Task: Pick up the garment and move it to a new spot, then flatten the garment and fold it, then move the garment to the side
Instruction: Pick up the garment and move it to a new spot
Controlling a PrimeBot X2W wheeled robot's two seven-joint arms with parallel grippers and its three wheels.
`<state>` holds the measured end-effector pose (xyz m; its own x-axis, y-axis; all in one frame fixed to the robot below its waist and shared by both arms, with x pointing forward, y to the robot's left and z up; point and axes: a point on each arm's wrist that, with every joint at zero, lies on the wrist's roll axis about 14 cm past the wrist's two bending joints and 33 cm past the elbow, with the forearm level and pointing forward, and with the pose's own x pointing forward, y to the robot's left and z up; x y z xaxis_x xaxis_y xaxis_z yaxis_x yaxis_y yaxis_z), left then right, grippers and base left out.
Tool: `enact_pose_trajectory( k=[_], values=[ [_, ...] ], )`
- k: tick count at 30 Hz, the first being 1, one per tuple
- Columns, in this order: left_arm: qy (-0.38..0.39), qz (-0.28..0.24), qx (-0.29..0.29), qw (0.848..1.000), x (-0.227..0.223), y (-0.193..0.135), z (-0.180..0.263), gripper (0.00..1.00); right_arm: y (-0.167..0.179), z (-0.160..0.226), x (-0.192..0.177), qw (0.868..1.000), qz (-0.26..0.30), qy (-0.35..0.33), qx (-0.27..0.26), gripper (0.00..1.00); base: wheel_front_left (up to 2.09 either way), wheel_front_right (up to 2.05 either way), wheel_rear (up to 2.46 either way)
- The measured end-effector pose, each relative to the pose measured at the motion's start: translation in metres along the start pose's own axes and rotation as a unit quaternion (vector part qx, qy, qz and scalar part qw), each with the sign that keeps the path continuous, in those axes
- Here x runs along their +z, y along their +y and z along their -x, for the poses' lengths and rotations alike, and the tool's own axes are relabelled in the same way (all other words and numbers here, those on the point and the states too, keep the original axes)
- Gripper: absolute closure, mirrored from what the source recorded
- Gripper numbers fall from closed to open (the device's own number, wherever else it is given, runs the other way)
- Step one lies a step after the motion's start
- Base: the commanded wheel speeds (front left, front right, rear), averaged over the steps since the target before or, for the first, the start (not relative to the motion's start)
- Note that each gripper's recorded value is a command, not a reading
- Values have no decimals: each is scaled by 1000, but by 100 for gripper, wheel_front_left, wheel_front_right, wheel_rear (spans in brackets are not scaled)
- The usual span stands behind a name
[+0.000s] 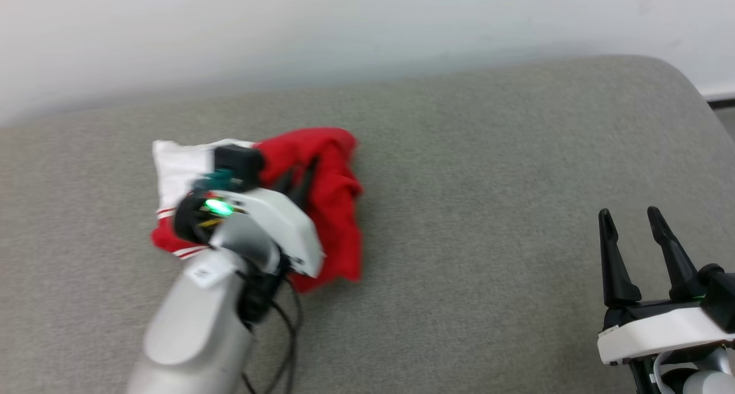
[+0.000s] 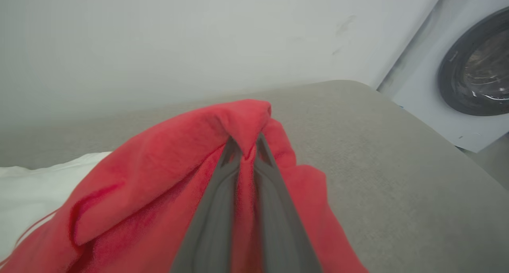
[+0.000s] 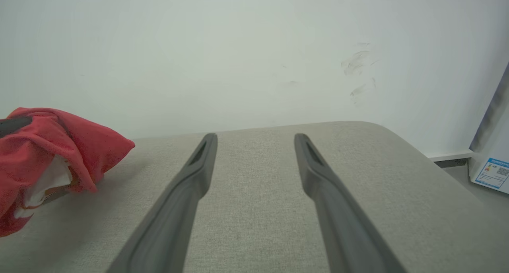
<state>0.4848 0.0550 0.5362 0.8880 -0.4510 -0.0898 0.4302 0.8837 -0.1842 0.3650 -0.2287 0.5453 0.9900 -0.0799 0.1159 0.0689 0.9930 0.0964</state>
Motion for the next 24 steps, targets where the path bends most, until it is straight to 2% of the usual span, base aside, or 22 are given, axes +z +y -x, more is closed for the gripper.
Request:
enact_pose_trajectory(
  k=[1, 2, 3, 5, 6, 7, 8, 9, 15, 19, 20, 21, 22, 24],
  values=[
    [22, 2, -50, 998, -16, -38, -8, 100, -8, 3, -2, 1000, 0, 3, -13, 0, 0, 0, 0],
    [32, 2, -75, 997, -23, -56, -11, 100, -12, 4, -4, 1000, 0, 6, -19, 0, 0, 0, 0],
    [32, 2, -75, 997, -23, -56, -11, 100, -12, 4, -4, 1000, 0, 6, -19, 0, 0, 0, 0],
    [60, 2, -121, 991, -44, -88, -12, 100, -17, 5, -10, 1000, 0, 14, -27, 0, 0, 0, 0],
    [89, 4, -161, 983, -65, -116, -9, 100, -21, 5, -15, 999, 0, 21, -33, 0, 0, 0, 0],
    [89, 4, -161, 983, -65, -116, -9, 100, -21, 5, -15, 999, 0, 21, -33, 0, 0, 0, 0],
    [122, 2, -198, 973, -87, -140, -2, 100, -23, 3, -20, 999, -1, 26, -36, 0, 0, 0, 0],
    [122, 2, -198, 973, -87, -140, -2, 100, -23, 3, -20, 999, -1, 26, -36, 0, 0, 0, 0],
    [208, 3, -266, 941, -144, -180, 29, 100, -22, -5, -33, 999, -3, 41, -36, 0, 0, 0, 0],
    [223, 2, -274, 935, -158, -183, 40, 100, -17, -11, -40, 999, -5, 47, -28, 0, 0, 0, 0],
    [222, 3, -273, 936, -158, -182, 40, 58, -15, -12, -41, 999, -6, 47, -25, 0, 0, 0, 0],
    [216, 4, -272, 938, -156, -182, 41, 7, -13, -14, -42, 999, -7, 47, -23, 0, 0, 0, 0],
    [209, 3, -272, 939, -153, -181, 41, 0, -11, -15, -42, 999, -7, 46, -20, 0, 0, 0, 0],
    [183, 3, -270, 945, -142, -181, 40, 0, -8, -16, -40, 999, -6, 43, -14, 0, 0, 0, 0]
  ],
)
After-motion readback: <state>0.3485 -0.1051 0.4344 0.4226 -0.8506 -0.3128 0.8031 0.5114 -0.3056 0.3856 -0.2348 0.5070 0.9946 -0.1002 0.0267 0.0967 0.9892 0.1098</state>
